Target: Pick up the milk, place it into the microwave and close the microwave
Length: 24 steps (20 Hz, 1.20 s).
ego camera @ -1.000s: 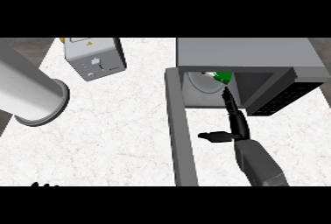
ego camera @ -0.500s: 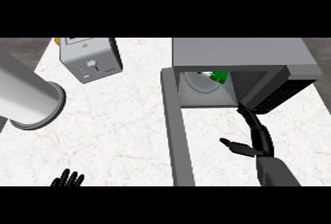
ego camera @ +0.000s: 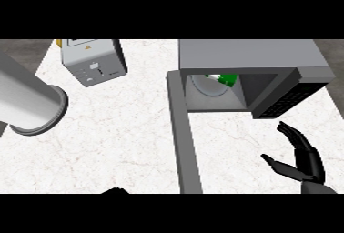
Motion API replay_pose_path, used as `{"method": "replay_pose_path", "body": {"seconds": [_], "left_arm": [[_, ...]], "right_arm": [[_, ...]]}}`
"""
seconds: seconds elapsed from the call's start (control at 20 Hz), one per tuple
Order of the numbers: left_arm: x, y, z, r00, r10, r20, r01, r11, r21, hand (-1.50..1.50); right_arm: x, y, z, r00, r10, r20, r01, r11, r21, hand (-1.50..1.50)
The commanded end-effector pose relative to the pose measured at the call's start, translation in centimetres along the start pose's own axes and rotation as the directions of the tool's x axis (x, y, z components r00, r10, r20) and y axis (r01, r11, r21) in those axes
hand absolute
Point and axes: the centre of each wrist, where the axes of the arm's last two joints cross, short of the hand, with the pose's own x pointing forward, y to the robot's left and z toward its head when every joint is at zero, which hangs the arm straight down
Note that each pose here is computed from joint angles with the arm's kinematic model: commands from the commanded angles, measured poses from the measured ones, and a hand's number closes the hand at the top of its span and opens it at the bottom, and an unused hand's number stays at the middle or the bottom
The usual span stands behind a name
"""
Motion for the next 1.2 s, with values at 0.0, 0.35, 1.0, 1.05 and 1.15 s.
{"method": "replay_pose_path", "body": {"seconds": [0.0, 0.35, 1.0, 1.05, 1.15], "left_arm": [[0.0, -3.6, -2.8, 1.0, -0.021, 0.01, 0.022, 0.997, -0.079, 1.5], [-1.3, -2.8, -7.8, 0.995, -0.097, 0.004, 0.097, 0.995, 0.033, 1.5], [-5.7, -6.2, -13.2, 0.929, -0.266, -0.258, 0.111, 0.864, -0.491, 1.5], [-6.6, -7.8, -12.4, 0.921, -0.28, -0.271, 0.103, 0.846, -0.523, 1.5], [-7.9, -8.3, -13.1, 0.92, -0.293, -0.261, 0.115, 0.837, -0.535, 1.5]], "right_arm": [[1.1, -3.3, 2.2, 0.998, -0.055, 0.043, 0.056, 0.998, -0.019, -1.5], [1.7, -7.3, 4.4, 0.998, -0.045, 0.036, 0.048, 0.994, -0.094, -1.5], [3.2, -9.5, 4.0, 0.996, -0.071, 0.048, 0.074, 0.995, -0.059, -1.5], [4.2, -11.1, 3.5, 0.996, -0.067, 0.058, 0.071, 0.996, -0.055, -1.5], [3.9, -10.0, 2.4, 0.994, -0.074, 0.081, 0.078, 0.995, -0.056, -1.5]]}}
